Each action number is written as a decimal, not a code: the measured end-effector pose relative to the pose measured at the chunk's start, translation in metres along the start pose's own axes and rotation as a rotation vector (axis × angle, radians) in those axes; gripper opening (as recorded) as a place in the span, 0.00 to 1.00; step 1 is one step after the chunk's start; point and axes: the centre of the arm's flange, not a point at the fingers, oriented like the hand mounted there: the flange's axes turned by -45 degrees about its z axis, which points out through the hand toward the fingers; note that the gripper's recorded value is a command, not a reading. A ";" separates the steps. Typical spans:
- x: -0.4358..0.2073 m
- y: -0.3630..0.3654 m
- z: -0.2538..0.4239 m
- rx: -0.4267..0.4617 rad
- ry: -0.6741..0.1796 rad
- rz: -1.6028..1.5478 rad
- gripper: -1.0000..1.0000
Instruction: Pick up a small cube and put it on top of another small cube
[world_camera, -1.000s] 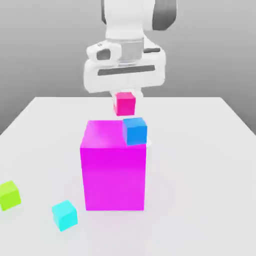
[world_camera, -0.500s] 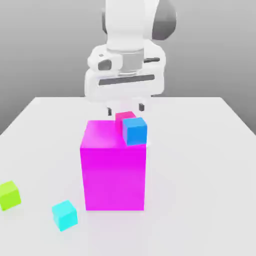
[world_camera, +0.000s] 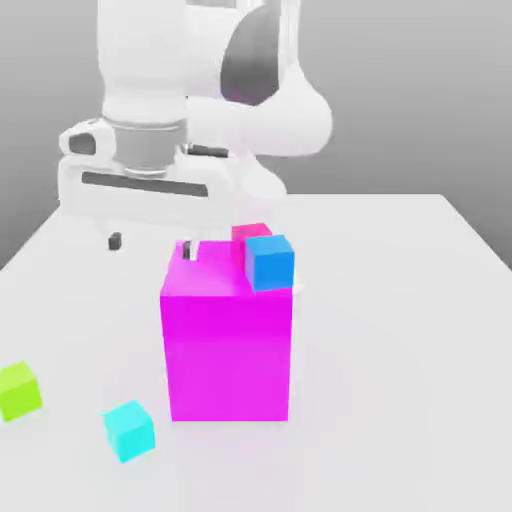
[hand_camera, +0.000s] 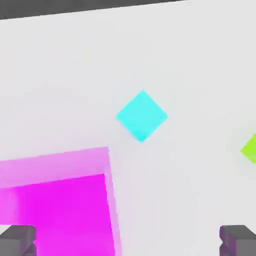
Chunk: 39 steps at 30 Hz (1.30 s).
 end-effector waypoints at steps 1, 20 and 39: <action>0.005 0.010 0.007 0.000 -0.002 0.035 1.00; 0.024 0.182 0.195 0.074 -0.010 0.613 1.00; 0.041 0.123 0.140 0.071 -0.012 0.637 0.00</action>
